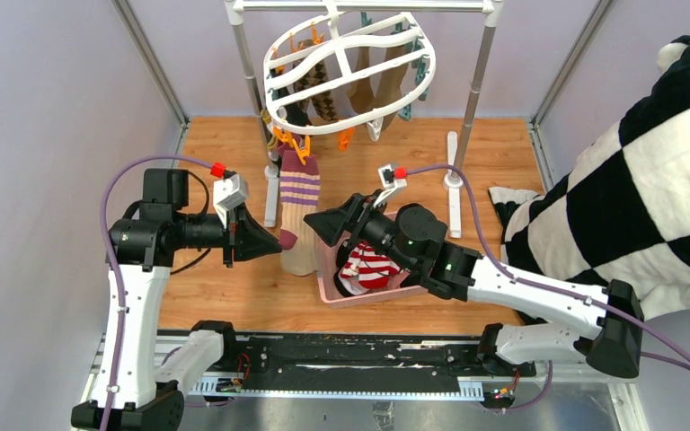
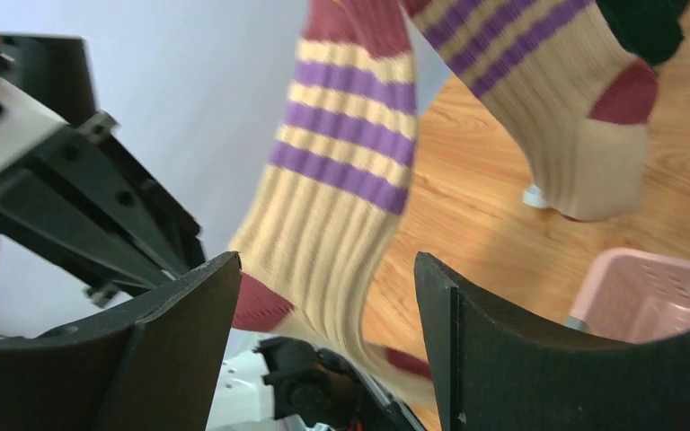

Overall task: Remove the socks clipped to the hanger
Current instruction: Remove the sock from the hanger.

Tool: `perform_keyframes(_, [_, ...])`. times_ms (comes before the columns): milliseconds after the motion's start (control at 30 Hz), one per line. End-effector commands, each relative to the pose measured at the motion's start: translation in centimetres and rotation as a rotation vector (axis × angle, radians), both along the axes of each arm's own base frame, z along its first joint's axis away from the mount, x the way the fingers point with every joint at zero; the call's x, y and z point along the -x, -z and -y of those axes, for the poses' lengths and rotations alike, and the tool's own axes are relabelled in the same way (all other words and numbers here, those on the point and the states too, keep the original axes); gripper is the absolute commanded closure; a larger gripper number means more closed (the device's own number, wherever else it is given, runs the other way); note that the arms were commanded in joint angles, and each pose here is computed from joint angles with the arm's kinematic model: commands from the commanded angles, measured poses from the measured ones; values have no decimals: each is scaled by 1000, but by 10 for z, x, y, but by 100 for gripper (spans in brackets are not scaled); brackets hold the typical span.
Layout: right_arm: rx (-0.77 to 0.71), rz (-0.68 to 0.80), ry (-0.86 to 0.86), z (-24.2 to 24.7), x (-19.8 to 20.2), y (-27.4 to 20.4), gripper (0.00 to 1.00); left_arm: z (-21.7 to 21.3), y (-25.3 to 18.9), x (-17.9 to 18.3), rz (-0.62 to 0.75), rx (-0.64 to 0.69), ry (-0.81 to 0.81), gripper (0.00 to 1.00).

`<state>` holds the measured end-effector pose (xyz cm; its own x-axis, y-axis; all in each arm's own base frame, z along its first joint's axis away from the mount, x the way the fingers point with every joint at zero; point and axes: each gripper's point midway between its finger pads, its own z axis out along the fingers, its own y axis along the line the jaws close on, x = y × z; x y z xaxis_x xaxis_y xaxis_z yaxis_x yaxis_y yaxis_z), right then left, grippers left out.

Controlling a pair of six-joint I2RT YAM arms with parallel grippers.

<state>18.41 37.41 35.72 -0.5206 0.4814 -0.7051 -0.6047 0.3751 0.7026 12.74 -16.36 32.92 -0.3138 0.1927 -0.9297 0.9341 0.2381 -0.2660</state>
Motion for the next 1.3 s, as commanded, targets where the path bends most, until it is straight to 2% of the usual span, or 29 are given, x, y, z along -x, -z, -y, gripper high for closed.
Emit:
perform_keyframes(0, [138,-7,68,3,-14,30,24,2,-4,2,-1,17,14,100])
perform_keyframes(100, [125,28,88,2,-19,21,23,2,-5,3,8,17,16,100])
perform_keyframes(400, [101,254,205,-10,-42,-34,22,2,1,6,-1,18,20,100])
perform_keyframes(600, [203,434,348,-14,-45,-58,22,2,2,5,-7,17,18,100])
perform_keyframes(733, [279,521,376,-23,-42,-62,23,1,2,6,-4,17,17,100])
perform_keyframes(933, [325,601,425,-31,-52,-79,24,2,2,6,-5,17,16,100])
perform_keyframes(1267, [340,617,424,-45,-75,-95,26,2,-1,10,5,20,15,100])
